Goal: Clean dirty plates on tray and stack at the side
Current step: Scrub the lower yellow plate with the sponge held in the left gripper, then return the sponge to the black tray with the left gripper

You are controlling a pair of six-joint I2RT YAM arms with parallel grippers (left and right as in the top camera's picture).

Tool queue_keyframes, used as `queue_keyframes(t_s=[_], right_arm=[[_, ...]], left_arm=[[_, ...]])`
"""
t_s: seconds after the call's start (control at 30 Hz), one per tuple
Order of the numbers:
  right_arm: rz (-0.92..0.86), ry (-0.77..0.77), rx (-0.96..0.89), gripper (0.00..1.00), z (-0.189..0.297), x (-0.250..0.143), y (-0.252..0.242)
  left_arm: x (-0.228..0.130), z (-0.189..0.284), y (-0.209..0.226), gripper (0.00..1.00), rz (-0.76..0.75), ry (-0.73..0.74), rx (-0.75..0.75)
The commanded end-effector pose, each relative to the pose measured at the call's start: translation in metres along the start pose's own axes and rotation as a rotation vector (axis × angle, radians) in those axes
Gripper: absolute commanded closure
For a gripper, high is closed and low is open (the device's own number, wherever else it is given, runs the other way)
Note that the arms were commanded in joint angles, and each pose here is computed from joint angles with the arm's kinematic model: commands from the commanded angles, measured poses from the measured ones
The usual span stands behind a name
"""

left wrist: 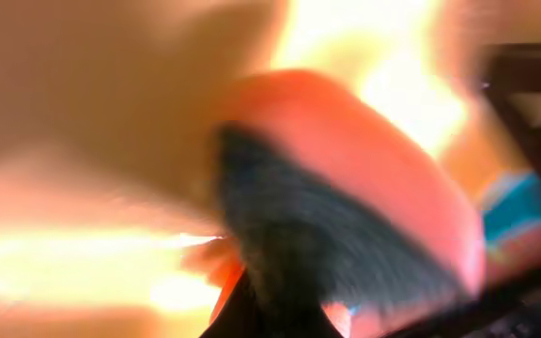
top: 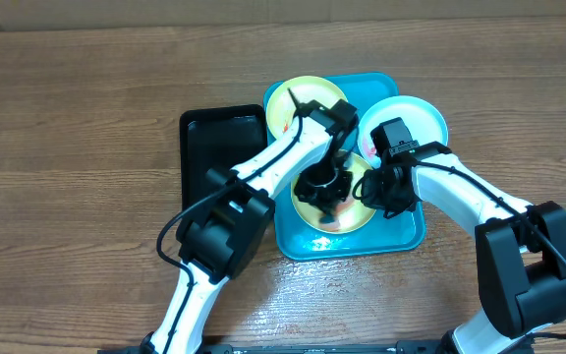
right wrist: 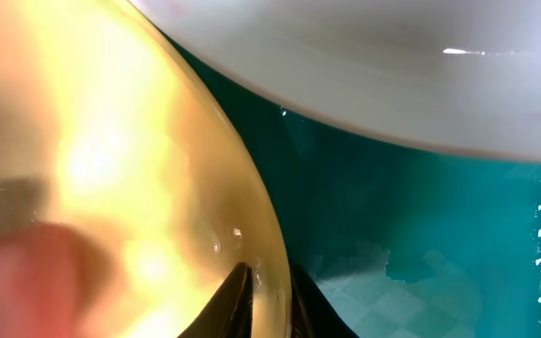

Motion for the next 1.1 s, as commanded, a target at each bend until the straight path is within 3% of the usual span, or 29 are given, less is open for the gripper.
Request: queue_keyframes(t_s=[0.0,0.1,0.2,0.3,0.5,0.63,0.83,0.93,1.07], right_arm=[[-0.001,-0.003,-0.027,0.86,-0.002,0.000,-0.004],[-0.001,-0.004,-0.026,0.86,-0.002,0.000,-0.003],[-0.001,-0.003,-0.026,0.86,-0.002,0.000,-0.003],[-0.001,-0.003,-0.027,0.86,-0.002,0.000,-0.004],[-0.002,0.006,-0.031,0.86,-0.002,-0.001,-0.004],[-0.002,0.010,-0.033,0.86,-0.002,-0.002,-0.005],[-0.002,0.006,-0.031,0.86,-0.002,-0.001,-0.004],[-0.001,0.006,-0.031,0.86,-0.002,-0.001,-0.004],[0.019,0.012,-0.033,0.87,-0.002,-0.002,-0.004]], left_arm=[[0.007,0.001,0.036,0.96,0.182,-0.051,0.242],[0.006,0.007,0.054,0.96,0.242,-0.072,0.371],[0.005,0.012,0.057,0.96,0.251,-0.066,0.370],[0.003,0.020,0.048,0.96,0.208,-0.064,0.288],[-0.007,0.062,0.013,0.96,0.040,-0.117,-0.047],[-0.017,0.102,0.023,0.96,0.058,-0.210,-0.078],[-0.025,0.131,0.088,0.96,0.268,-0.271,0.156],[-0.028,0.129,0.121,0.96,0.379,-0.272,0.308],[-0.028,0.113,0.144,0.96,0.450,-0.259,0.383]])
Point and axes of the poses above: each gripper's point midway between its finger pads, its own z axis back along the fingers, its own y axis along the line the jaws close on, x = y × z, the point moved 8 cm from there along z, back along the fingers, and after that the axes turned 2 degrees about z, right-handed, at the moved point
